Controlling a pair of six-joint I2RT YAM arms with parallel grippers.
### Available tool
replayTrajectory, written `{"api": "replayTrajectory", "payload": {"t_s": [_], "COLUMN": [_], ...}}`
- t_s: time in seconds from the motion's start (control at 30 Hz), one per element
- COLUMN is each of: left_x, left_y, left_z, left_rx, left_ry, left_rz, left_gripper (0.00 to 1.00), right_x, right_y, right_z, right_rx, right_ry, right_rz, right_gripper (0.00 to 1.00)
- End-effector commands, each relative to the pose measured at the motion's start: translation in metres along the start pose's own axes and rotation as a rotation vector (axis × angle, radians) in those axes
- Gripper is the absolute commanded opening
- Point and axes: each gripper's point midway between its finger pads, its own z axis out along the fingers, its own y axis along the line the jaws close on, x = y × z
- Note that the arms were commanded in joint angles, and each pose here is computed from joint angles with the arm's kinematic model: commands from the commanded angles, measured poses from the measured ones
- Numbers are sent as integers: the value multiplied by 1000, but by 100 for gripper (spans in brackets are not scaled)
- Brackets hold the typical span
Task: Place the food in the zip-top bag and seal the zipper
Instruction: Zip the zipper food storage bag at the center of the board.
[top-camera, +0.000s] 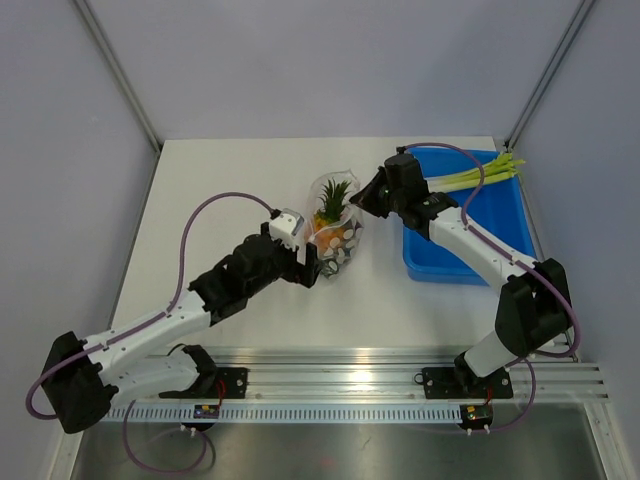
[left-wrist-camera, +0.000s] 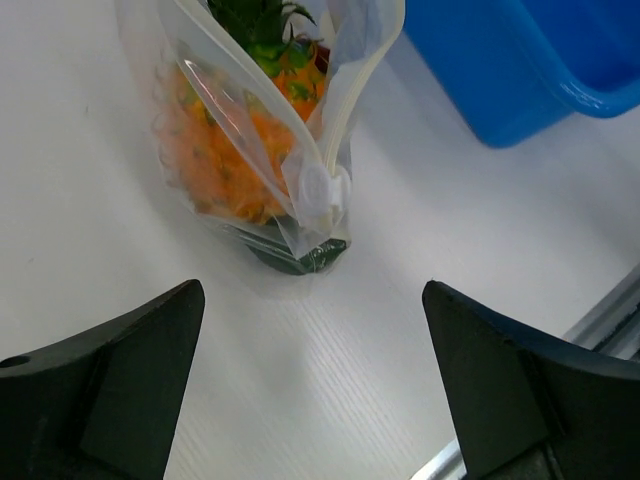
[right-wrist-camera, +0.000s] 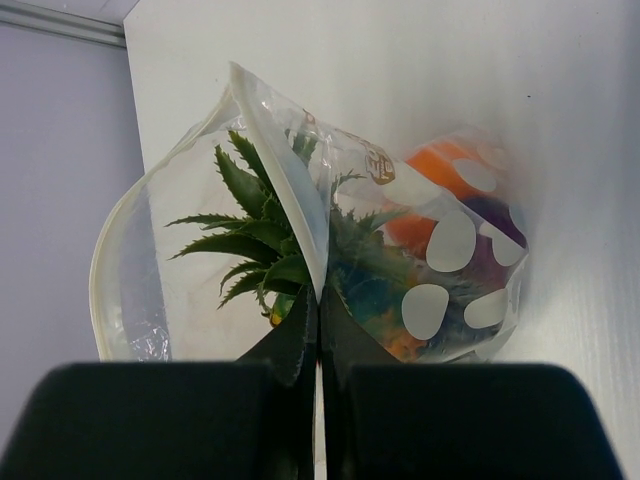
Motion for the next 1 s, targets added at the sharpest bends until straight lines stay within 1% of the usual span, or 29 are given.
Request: {"api": "replayTrajectory", "payload": {"t_s": [0.0,0.03,0.13,0.23,0.27,0.37,0.4,0.47,0.5,0.57,0.6,0.63,0.7,0.8,0.87,0.9,0.93,0.97], "left_x": [-56,-53,-61,-63,-65,-69,-71,-73,-78,-84,-85,-92,-98,-98,-100,-100,-100,-102], "left_y": [3,7,9,5,3,0,0,0,0,-2,-3,-7,-10,-17,-16,-15,-16,-16], "left_z": [6,11,17,25,27,25,23,18,11,3,0,-9,-15,-21,-23,-24,-25,-26], "left_rx": [-68,-99,-120,-113,-107,-95,-93,-89,-83,-61,-41,-10,24,108,148,188,211,231], "left_ry": [-255,-251,-277,-273,-271,-275,-282,-294,-318,-354,-382,-414,-441,-446,-454,-451,-449,-450], "left_rz": [-54,-68,-79,-66,-64,-56,-55,-46,-48,-31,-19,7,38,122,161,184,192,203], "left_gripper": [91,87,82,75,70,59,51,41,30,15,0,0,0,0,0,0,0,0], "right_x": [-17,-18,-18,-19,-20,-20,-20,-20,-21,-18,-15,-12,-4,5,6,4,2,-1], "right_y": [23,24,23,23,22,22,22,23,23,26,28,28,24,20,18,21,22,21], "right_z": [-11,-13,-15,-18,-20,-23,-24,-27,-28,-31,-32,-32,-35,-45,-55,-63,-67,-70], "right_rx": [-73,-76,-74,-72,-66,-68,-68,-72,-73,-95,-104,-109,-120,-144,-155,-168,-168,-164], "right_ry": [-43,-44,-45,-49,-52,-58,-58,-58,-59,-44,-34,-21,2,19,16,5,-2,-10], "right_rz": [-7,-6,-7,-9,-6,-5,-3,-2,-1,-5,-3,-3,-4,-47,-99,-125,-157,-223], "right_gripper": [0,0,0,0,0,0,0,0,0,0,0,0,0,2,11,20,23,27]}}
